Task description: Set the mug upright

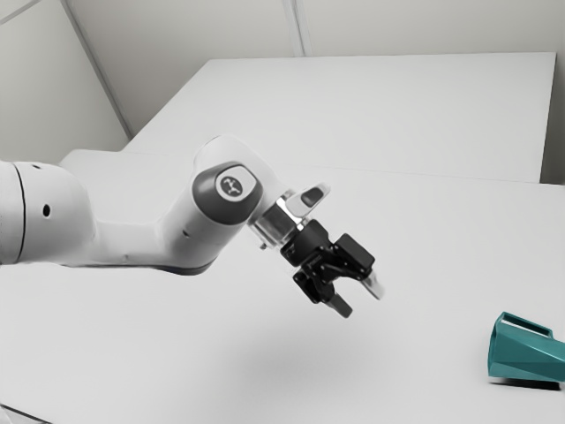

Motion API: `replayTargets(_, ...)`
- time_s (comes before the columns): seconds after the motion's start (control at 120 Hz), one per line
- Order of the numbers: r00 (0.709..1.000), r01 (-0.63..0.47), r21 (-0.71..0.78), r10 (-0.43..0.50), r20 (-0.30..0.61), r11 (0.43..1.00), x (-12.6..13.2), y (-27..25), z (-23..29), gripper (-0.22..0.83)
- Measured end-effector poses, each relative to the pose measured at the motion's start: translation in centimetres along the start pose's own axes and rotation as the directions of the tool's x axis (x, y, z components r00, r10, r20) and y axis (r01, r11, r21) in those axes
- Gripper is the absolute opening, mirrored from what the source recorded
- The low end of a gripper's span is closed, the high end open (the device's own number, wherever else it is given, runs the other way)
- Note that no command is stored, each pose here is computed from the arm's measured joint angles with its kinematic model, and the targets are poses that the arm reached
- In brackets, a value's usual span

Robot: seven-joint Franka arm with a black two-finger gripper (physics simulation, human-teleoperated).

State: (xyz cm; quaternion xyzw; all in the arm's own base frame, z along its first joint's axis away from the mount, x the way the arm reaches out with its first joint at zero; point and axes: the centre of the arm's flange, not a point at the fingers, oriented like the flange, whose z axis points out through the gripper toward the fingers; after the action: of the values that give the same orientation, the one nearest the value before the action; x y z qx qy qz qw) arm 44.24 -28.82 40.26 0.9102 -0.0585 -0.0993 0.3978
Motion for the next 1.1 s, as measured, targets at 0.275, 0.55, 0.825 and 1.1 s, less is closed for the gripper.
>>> replayTargets(0.275, 1.000, 0.007, -0.086, -0.006, 0.014, 0.996, -0.5, 0.0, 7.9, 0.61)
replayTargets(0.55, 0.996, 0.007, -0.120, -0.018, -0.093, 0.993, 3.1, -2.0, 10.6, 0.62)
replayTargets(0.825, 0.986, -0.071, -0.101, 0.055, -0.154, 0.992, 5.8, -0.1, 15.7, 0.62)
replayTargets(1.1, 0.969, -0.132, -0.074, 0.113, -0.222, 0.989, 7.6, 1.1, 17.5, 0.62)
